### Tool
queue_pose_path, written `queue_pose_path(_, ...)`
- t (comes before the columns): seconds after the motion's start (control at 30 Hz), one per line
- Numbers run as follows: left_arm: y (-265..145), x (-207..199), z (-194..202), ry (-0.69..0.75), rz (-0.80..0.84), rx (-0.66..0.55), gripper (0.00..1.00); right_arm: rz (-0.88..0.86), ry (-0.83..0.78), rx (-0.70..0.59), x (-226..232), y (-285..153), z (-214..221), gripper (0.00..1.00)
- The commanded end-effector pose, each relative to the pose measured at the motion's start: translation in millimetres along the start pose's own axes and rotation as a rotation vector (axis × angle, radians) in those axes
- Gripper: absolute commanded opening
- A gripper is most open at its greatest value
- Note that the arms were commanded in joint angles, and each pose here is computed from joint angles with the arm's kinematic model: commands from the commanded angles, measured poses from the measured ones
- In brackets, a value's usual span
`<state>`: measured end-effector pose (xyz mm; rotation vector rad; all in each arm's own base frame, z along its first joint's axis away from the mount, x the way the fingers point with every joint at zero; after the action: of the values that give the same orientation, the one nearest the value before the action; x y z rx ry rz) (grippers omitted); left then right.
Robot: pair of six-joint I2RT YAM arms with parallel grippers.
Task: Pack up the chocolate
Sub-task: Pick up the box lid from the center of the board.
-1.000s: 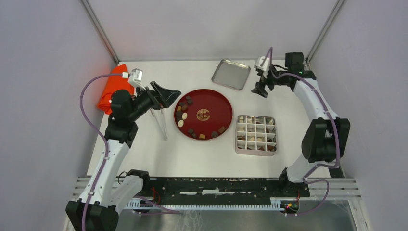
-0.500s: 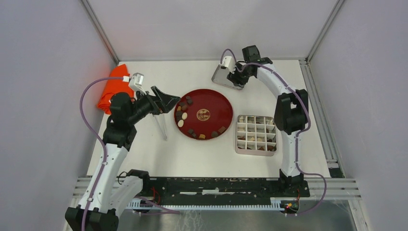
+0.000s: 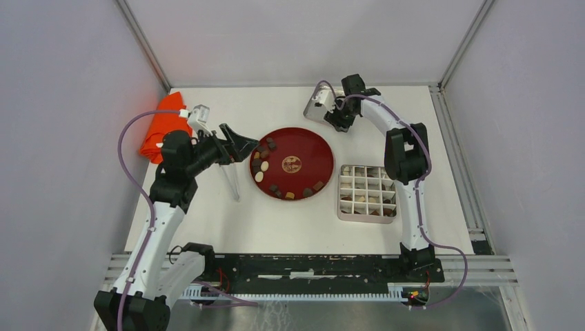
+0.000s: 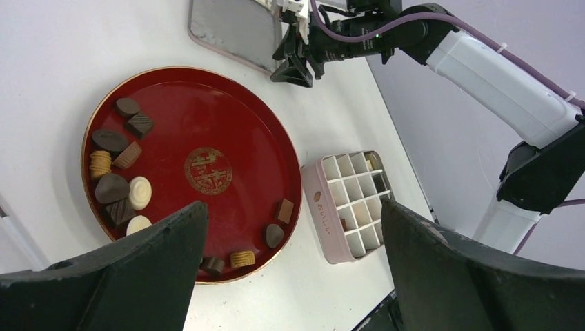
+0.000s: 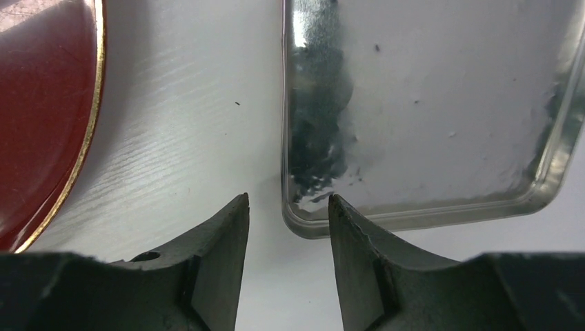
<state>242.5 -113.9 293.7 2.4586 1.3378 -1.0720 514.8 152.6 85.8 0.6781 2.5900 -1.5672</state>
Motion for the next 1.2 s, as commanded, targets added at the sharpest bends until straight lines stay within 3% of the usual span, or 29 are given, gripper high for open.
queue_pose_path(0.0,0.4,4.1,-1.9,0.051,-0.013,-0.008,0.99,0.036,0.01,-0.019,-8.2,6.1,-9.5,0.51)
queue_pose_path(0.37,-0.1,5.0,-2.1,0.054,-0.025,-0.006,0.99,-0.005,0.034,0.003,-0.4,27.8,2.2,0.35)
queue_pose_path(0.67,-1.4,4.3,-3.8,0.061,-0.033,-0.008,0.99,-0.071,0.044,0.026,15.8,28.5,12.5,0.0)
queue_pose_path(0.9,-2.3,2.1,-0.9,0.069,-0.007,0.005,0.99,-0.027,0.074,-0.102,2.7,-25.2,-11.8,0.0)
queue_pose_path(1.17,0.3,-13.9,2.2,0.112,0.165,0.007,0.98,-0.027,0.089,-0.32,6.2,-117.0,-41.9,0.0)
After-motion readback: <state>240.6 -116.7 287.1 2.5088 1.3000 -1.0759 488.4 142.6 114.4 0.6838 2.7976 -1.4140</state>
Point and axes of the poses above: each gripper's point midway between its finger pads, its own y axis out along the fingers, its own x axis along the line the jaws close on, z = x × y, the point moved 5 cm from there along -y, back along the fingers, and after that the axes turned 3 degrees about -y, right-handed, at the moved point
